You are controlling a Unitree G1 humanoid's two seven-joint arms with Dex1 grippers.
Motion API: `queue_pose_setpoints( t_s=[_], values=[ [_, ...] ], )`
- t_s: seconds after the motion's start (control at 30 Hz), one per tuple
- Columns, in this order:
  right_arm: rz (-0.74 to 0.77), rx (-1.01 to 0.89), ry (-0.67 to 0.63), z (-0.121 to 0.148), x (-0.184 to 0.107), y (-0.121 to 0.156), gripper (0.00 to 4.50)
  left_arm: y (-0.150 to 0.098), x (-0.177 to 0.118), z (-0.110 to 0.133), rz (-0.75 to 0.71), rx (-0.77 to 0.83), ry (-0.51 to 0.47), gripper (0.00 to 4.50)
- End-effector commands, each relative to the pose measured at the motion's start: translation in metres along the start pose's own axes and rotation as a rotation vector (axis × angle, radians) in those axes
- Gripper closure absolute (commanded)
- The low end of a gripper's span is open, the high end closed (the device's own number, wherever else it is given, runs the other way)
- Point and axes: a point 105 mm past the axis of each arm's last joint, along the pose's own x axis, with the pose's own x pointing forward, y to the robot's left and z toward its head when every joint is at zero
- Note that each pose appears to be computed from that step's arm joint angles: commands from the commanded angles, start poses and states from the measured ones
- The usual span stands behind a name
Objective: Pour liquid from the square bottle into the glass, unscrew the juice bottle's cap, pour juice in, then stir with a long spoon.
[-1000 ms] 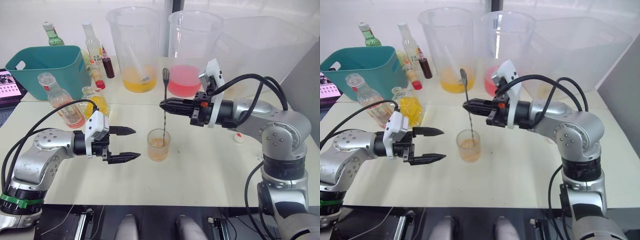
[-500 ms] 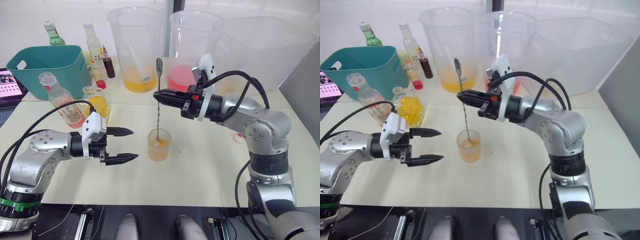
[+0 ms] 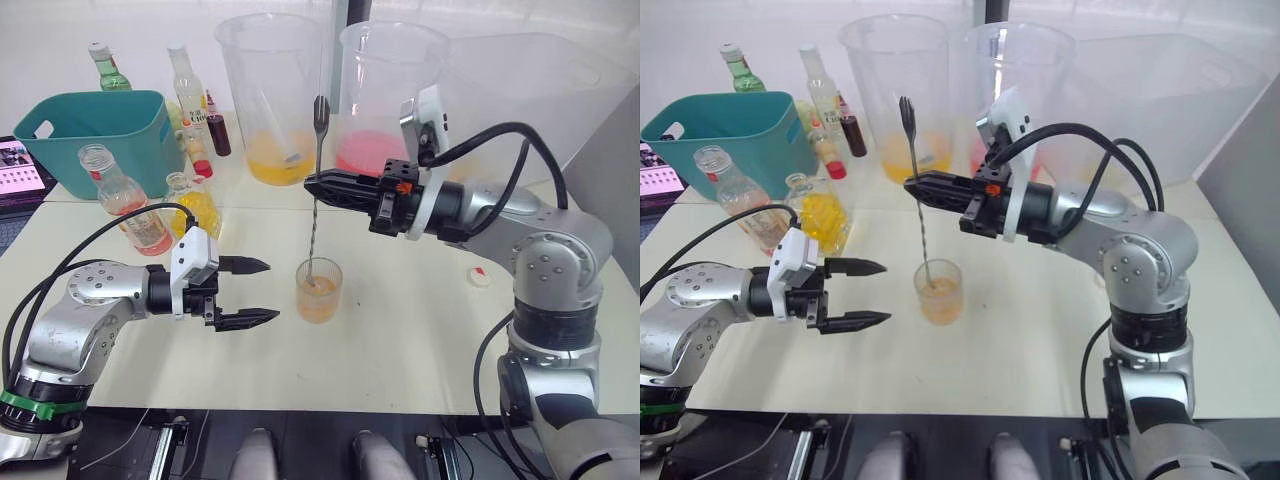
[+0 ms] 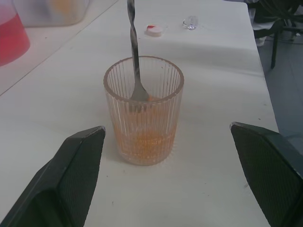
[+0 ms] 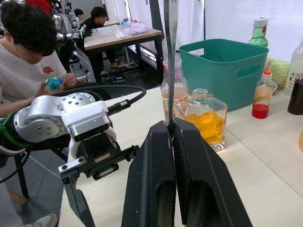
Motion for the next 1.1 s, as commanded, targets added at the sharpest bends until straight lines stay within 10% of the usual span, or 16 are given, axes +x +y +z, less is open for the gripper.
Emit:
queue_pose_setpoints(
  t_s=[0.03, 0.4, 0.87, 1.1],
  values=[
    [-0.020, -0.071, -0.058, 0.029, -0.014, 0.003, 4.50, 0.000, 0.002, 0.003, -0.014, 0.041, 0.001, 0.03],
    [-0.074, -0.114, 0.111, 0.023, -0.041, 0.007, 4.50, 0.001, 0.010, -0.002, -0.046, 0.042, 0.002, 0.03],
    [-0.183, -0.118, -0.075, 0.077, -0.076, 0.001, 4.50, -0.001, 0.013, -0.009, -0.048, 0.028, 0.011, 0.03],
    [-0.398, 0.045, 0.202, 0.041, -0.115, -0.032, 4.50, 0.001, 0.008, 0.009, -0.005, 0.005, -0.109, 0.03]
  ],
)
